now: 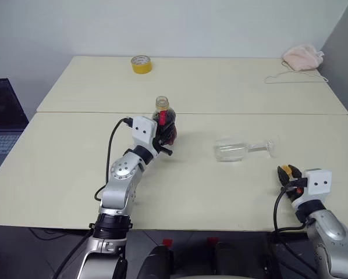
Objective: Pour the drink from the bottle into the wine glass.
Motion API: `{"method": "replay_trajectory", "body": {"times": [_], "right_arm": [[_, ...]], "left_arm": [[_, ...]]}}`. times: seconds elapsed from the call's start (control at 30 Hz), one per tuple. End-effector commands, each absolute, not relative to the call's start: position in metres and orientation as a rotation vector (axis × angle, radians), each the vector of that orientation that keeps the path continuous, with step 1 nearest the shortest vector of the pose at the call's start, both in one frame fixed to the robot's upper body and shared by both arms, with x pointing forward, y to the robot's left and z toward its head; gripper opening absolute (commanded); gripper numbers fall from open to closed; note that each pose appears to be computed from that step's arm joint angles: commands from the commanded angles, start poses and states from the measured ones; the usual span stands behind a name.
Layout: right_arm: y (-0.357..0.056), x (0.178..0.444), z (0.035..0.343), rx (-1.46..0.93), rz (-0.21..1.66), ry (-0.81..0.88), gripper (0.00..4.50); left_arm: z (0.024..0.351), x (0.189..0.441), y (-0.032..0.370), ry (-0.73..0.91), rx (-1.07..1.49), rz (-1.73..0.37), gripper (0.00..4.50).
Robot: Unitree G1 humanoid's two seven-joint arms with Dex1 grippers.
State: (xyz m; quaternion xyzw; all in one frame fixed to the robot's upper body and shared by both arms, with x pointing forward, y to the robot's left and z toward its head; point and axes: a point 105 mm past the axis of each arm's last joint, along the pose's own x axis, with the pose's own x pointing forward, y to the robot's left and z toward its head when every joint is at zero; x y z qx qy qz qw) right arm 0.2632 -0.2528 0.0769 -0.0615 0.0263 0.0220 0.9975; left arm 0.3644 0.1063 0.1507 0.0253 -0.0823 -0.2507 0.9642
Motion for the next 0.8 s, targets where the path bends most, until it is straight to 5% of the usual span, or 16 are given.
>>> {"method": "replay_trajectory", "body": {"times": [0.03, 0.27, 0.43, 0.57, 0.8], "right_arm": [[-0.254, 0.266, 0.081, -0.108, 0.050, 0.052, 2.24], [-0.252, 0.264, 0.074, -0.074, 0.081, 0.097, 4.48], [-0.251, 0.265, 0.090, -0.097, 0.087, 0.017, 4.50], [-0.234, 0.267, 0.136, -0.192, 0.144, -0.193, 4.50], [-0.167, 0.267, 0.173, -0.135, 0.470, -0.266, 4.50]], "left_arm": [[0.174, 0.361, 0.107, -0.263, 0.061, -0.503, 0.76], [0.174, 0.362, 0.107, -0.265, 0.060, -0.497, 0.76], [0.175, 0.362, 0.109, -0.268, 0.055, -0.486, 0.76], [0.176, 0.365, 0.115, -0.276, 0.052, -0.457, 0.76], [0.180, 0.371, 0.125, -0.287, 0.054, -0.410, 0.76]]}}
